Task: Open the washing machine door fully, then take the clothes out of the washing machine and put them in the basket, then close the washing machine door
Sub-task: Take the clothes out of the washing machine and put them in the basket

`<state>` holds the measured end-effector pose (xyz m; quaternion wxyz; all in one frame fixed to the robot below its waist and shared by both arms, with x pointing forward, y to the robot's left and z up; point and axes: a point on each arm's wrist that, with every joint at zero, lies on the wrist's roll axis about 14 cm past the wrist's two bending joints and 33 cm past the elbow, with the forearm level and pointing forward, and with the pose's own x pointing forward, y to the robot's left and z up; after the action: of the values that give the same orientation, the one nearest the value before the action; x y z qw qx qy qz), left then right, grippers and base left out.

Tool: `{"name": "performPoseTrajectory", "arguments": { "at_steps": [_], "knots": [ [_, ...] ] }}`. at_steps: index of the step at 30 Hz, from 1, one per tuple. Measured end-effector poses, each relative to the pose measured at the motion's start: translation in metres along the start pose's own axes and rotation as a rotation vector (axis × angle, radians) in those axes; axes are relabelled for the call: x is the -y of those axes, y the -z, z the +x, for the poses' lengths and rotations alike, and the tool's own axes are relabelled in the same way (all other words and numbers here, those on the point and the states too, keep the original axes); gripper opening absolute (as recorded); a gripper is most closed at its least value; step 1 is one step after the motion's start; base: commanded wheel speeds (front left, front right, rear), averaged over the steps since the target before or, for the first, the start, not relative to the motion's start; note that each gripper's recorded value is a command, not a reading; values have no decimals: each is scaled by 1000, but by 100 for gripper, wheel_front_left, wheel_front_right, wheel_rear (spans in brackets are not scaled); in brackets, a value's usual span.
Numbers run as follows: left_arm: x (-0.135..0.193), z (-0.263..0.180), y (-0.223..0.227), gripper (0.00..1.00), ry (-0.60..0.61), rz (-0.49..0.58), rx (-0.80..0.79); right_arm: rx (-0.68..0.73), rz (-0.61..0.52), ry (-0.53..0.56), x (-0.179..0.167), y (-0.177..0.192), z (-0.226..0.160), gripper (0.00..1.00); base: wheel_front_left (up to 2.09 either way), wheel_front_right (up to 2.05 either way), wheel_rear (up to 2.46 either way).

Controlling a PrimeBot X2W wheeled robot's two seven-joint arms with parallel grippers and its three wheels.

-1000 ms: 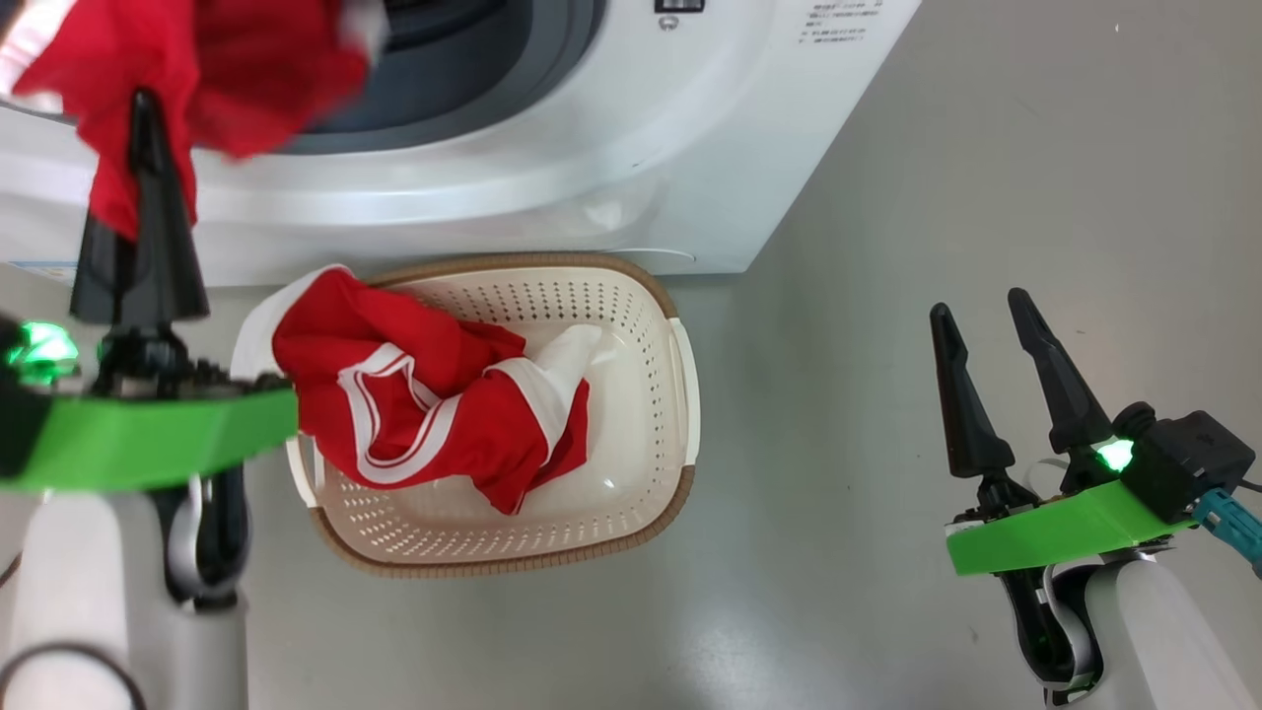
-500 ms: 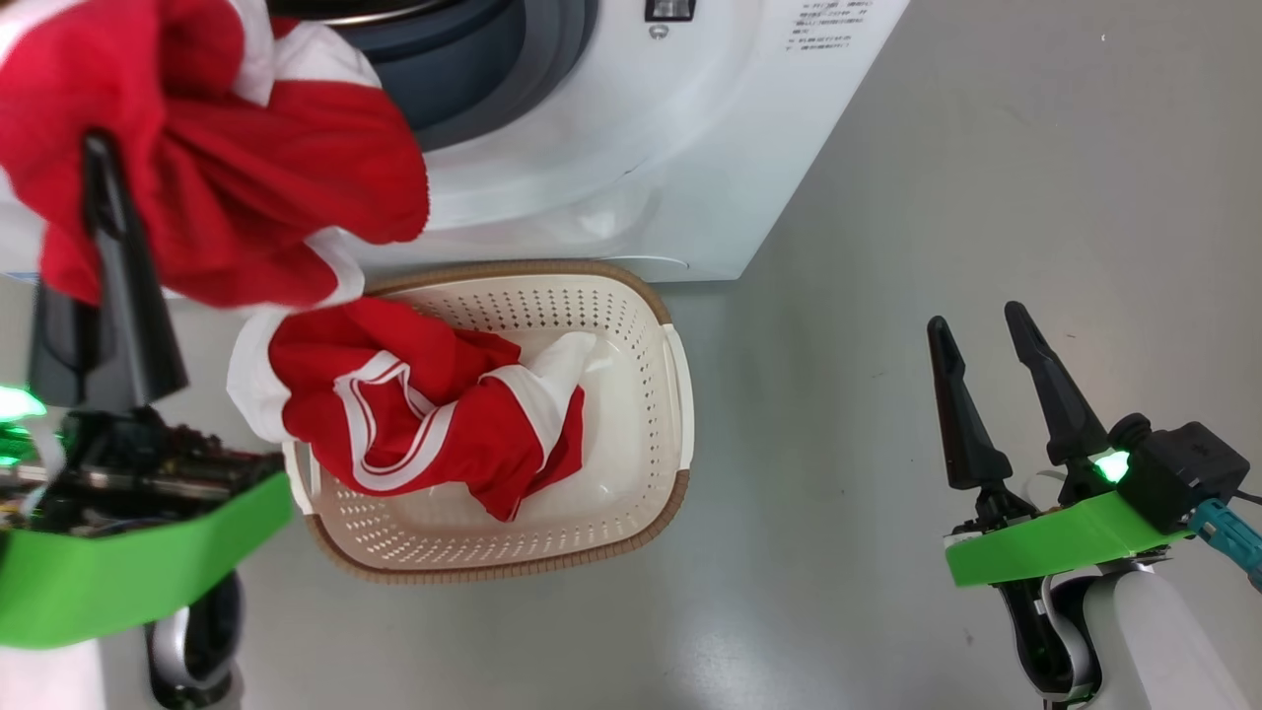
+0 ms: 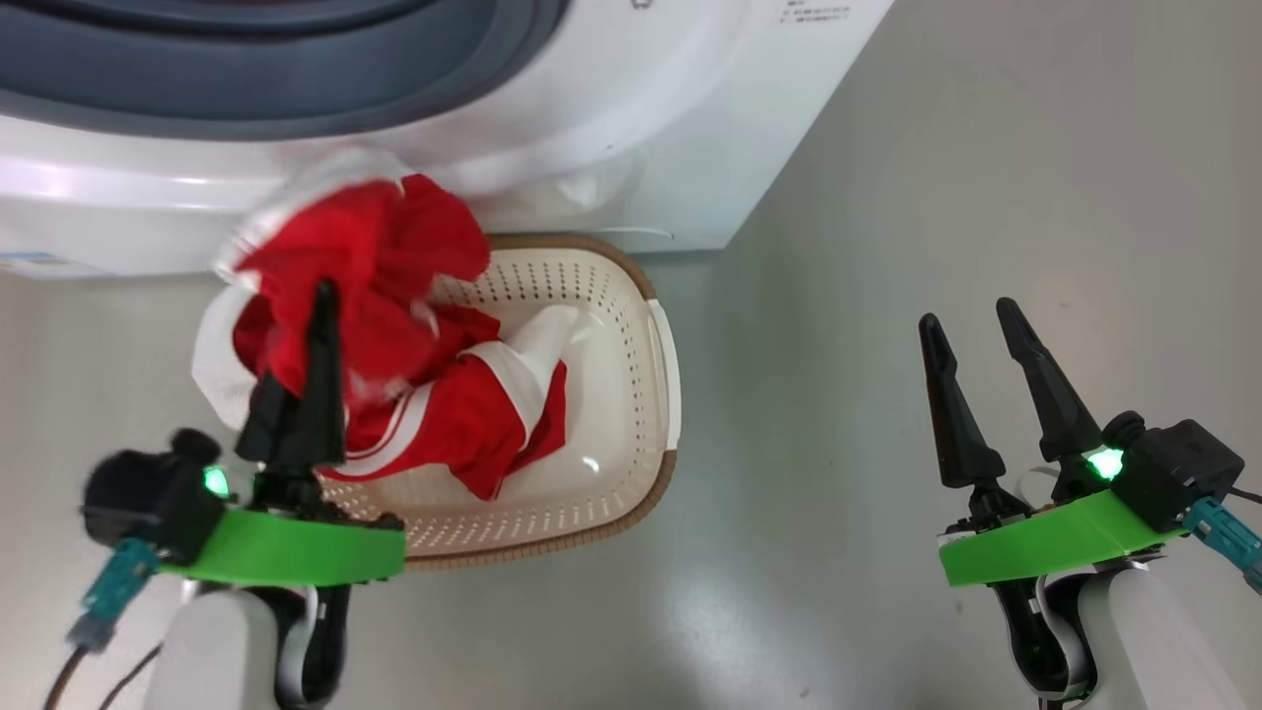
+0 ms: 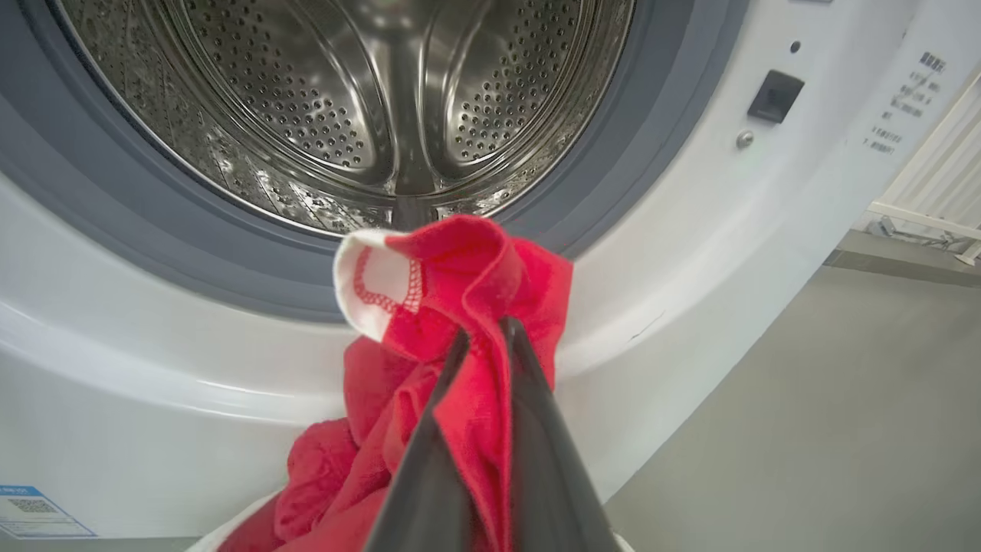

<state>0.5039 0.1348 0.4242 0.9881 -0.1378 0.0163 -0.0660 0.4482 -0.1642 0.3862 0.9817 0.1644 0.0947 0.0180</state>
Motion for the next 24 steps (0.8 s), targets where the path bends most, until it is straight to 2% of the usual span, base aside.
{"name": "performPoseTrajectory", "arguments": {
  "at_steps": [10,24],
  "knots": [
    [-9,-2,103,0,-9,-10,-282,-32,3,31,15,18,12,100,0,0,0],
    [-18,-11,214,0,11,-7,-589,-91,-8,72,37,50,27,100,0,0,0]
  ]
}}
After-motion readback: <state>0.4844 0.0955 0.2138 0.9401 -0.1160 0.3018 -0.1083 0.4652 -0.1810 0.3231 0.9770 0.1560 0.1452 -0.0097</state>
